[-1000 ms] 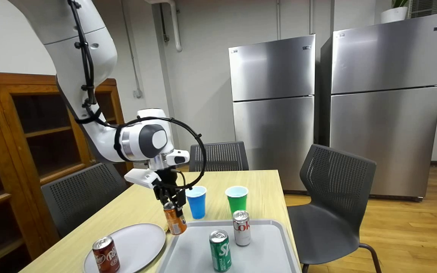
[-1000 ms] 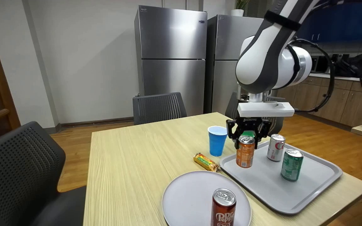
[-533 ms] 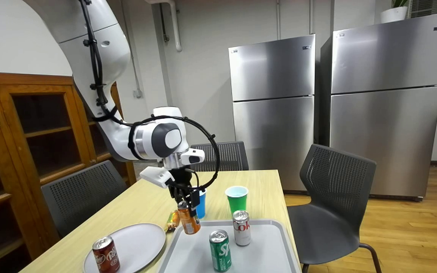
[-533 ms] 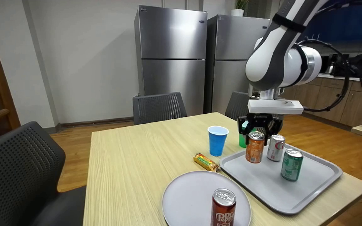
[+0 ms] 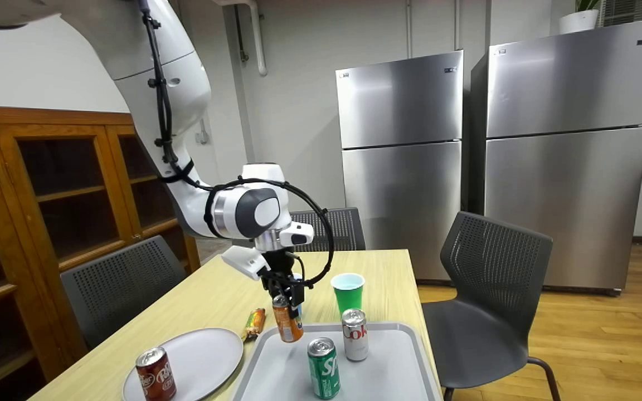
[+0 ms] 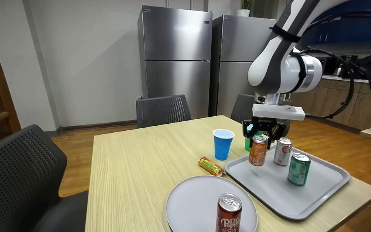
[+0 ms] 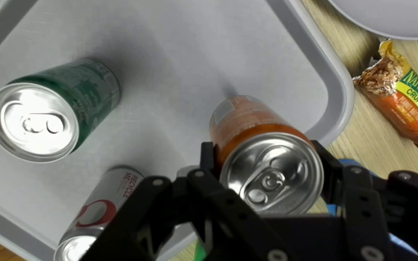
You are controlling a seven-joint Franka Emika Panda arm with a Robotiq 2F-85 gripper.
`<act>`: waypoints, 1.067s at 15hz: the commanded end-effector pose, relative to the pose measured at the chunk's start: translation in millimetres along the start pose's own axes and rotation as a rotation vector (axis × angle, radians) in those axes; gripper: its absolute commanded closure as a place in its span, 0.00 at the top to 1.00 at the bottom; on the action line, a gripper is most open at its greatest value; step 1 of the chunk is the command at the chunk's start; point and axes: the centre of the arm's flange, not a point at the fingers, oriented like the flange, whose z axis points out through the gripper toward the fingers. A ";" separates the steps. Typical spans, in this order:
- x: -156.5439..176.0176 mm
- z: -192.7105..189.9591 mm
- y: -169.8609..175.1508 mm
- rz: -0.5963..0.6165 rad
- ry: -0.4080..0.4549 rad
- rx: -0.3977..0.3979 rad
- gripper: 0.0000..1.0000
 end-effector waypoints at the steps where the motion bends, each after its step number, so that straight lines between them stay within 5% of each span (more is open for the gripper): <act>1: 18.3 9.9 -10.3 -0.013 0.005 0.024 0.38; 13: 23.9 43.6 -22.4 -0.019 0.007 0.025 0.38; 14: 23.2 43.5 -22.9 -0.022 0.005 0.026 0.88; 16: 21.2 32.6 -25.1 -0.042 0.022 0.035 0.96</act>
